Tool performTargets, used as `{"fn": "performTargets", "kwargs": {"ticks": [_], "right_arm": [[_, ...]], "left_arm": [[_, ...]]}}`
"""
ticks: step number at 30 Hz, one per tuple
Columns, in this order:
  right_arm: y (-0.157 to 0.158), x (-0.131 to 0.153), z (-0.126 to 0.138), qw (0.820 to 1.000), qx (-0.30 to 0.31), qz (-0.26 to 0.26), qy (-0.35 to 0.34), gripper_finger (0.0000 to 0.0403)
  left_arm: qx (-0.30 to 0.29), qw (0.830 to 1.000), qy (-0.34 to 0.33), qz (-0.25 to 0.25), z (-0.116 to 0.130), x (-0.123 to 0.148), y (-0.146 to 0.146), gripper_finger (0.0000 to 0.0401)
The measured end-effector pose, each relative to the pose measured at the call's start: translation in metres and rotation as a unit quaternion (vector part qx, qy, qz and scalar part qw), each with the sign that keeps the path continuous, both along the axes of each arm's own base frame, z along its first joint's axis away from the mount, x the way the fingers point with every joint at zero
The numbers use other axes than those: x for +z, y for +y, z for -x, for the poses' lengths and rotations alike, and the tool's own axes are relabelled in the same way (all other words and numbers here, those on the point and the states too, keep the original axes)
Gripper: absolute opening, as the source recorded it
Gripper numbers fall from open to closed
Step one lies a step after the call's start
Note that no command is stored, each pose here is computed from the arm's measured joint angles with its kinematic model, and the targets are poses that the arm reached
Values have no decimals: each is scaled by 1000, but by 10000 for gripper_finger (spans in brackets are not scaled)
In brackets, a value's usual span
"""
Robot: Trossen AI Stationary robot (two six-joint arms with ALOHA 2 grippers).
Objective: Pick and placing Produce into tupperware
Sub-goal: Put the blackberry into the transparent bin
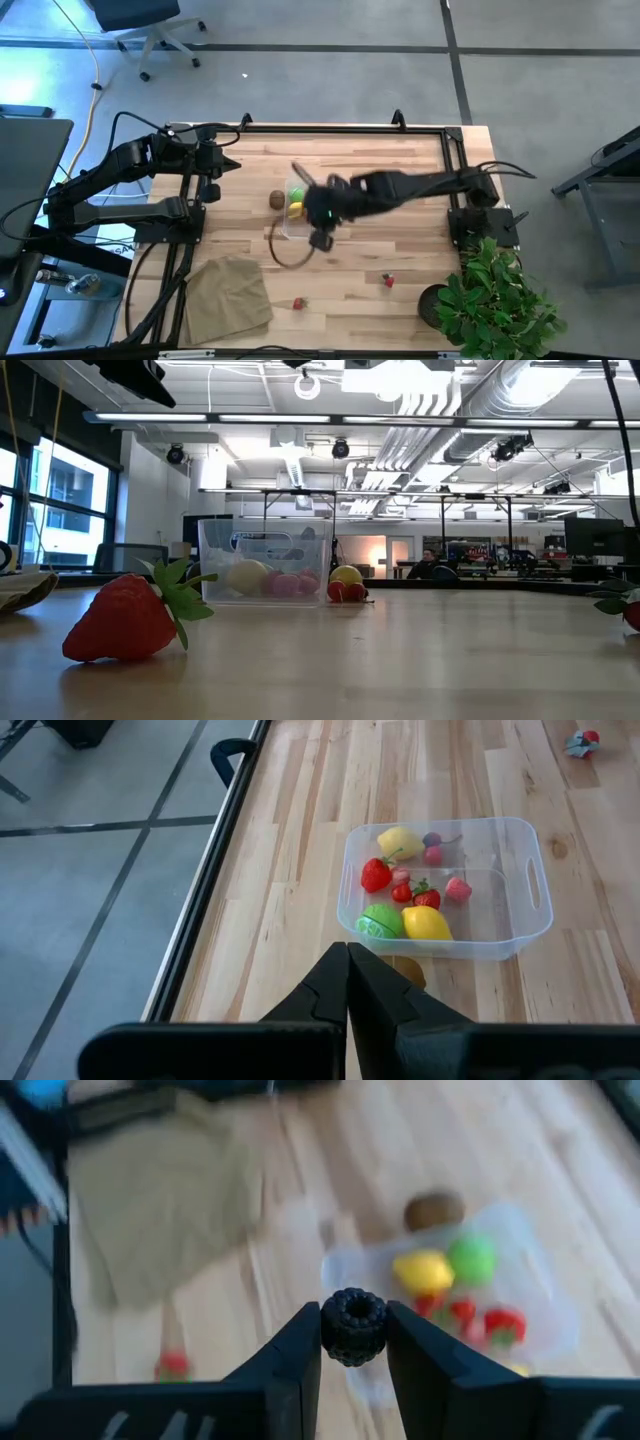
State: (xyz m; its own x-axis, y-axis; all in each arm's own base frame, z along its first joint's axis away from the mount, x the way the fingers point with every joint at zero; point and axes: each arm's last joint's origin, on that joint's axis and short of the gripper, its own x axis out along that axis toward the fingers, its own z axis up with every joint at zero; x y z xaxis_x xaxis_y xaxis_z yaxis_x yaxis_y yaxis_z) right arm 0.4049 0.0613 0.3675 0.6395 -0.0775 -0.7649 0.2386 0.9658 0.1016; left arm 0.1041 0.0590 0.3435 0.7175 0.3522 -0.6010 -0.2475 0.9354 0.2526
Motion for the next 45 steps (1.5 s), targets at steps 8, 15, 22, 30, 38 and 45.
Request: {"fn": "performTargets", "kwargs": {"ticks": [8, 15, 22, 30, 38, 45], "right_arm": [[-50, -33, -36, 998, -35, -43, 4, 78], [-63, -107, -72, 992, -24, -97, 78, 78], [-61, -144, -81, 986, 9, -107, 128, 78], [-67, -167, -84, 982, 29, -93, 162, 78], [-78, -183, -85, 978, 29, -95, 184, 78], [-79, -185, -86, 978, 33, -92, 183, 78]], "left_arm": [[0, 1000, 0, 0, 0, 0, 0, 1], [0, 1000, 0, 0, 0, 0, 0, 1], [0, 1000, 0, 0, 0, 0, 0, 1], [0, 1000, 0, 0, 0, 0, 0, 1], [0, 1000, 0, 0, 0, 0, 0, 1], [0, 1000, 0, 0, 0, 0, 0, 1]]}}
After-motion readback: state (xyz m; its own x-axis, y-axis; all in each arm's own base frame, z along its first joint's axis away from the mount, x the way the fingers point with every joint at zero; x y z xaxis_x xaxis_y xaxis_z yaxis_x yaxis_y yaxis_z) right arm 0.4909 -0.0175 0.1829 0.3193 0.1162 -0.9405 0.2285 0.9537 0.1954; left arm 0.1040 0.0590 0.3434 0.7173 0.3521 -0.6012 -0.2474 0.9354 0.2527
